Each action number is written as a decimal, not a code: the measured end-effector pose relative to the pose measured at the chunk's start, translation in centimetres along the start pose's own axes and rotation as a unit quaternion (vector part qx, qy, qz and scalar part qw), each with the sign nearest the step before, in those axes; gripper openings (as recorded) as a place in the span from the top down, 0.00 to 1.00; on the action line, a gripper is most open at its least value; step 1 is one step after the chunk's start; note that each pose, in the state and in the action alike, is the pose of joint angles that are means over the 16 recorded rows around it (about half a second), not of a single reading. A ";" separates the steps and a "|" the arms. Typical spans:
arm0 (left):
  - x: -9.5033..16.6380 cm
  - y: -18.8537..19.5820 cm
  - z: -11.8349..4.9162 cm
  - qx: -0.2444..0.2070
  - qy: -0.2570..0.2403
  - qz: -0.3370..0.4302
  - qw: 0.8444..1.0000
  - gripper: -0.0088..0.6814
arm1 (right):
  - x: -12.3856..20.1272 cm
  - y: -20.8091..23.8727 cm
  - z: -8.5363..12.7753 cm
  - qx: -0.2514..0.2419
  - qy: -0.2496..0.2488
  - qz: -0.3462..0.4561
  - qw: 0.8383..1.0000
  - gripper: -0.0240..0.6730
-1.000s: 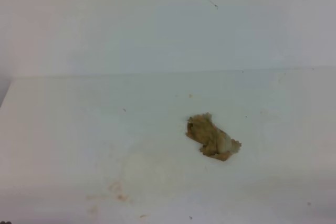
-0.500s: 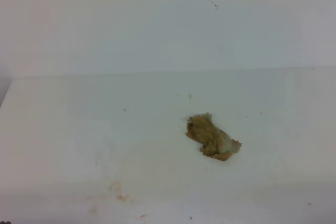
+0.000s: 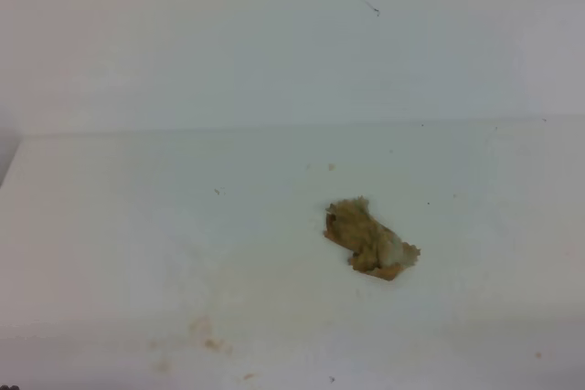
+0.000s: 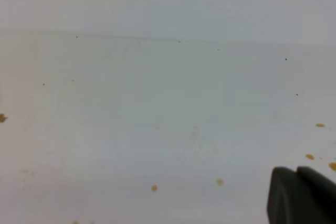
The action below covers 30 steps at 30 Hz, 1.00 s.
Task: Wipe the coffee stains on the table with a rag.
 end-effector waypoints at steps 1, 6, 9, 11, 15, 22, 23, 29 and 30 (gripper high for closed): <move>0.0 0.0 0.0 0.000 0.000 0.000 1.000 0.99 | 0.0 0.0 0.0 0.000 -0.001 -0.001 1.000 0.97; 0.0 0.0 0.0 0.000 0.000 0.000 1.000 0.99 | -0.1 0.0 0.1 -0.006 0.001 -0.005 1.000 0.97; 0.0 0.0 0.0 0.000 0.000 0.000 1.000 0.99 | -0.2 0.0 0.2 -0.010 0.001 -0.007 1.000 0.97; 0.0 0.0 0.0 0.000 0.000 0.000 1.000 0.99 | -0.2 0.0 0.3 -0.011 0.000 -0.008 1.000 0.97; 0.0 0.0 0.0 0.000 0.000 0.000 1.000 0.99 | -0.3 0.0 0.3 -0.012 -0.002 -0.009 1.000 0.97; 0.0 0.0 0.0 0.000 0.000 0.000 1.000 0.99 | -0.3 0.0 0.3 -0.012 -0.003 -0.010 1.000 0.97; 0.0 0.0 0.0 0.000 0.000 0.000 1.000 0.99 | -0.3 0.0 0.3 -0.012 -0.003 -0.010 1.000 0.97; 0.0 0.0 0.0 0.000 0.000 0.000 1.000 0.99 | -0.3 0.0 0.3 -0.012 -0.003 -0.009 1.000 0.97; 0.0 0.0 0.0 0.000 0.000 0.000 1.000 0.99 | -0.3 0.0 0.3 -0.012 -0.003 -0.009 1.000 0.97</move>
Point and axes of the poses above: a point on each arm's last joint axis where the gripper is mounted, y pointing back along that axis away from the gripper, z along the wrist's bending axis when the last joint is at zero, x = y × z, the point moved 10 cm from there along -y, pointing out along that axis toward the gripper, and after that the axes turned 12 degrees about y, right-handed, at the moved point
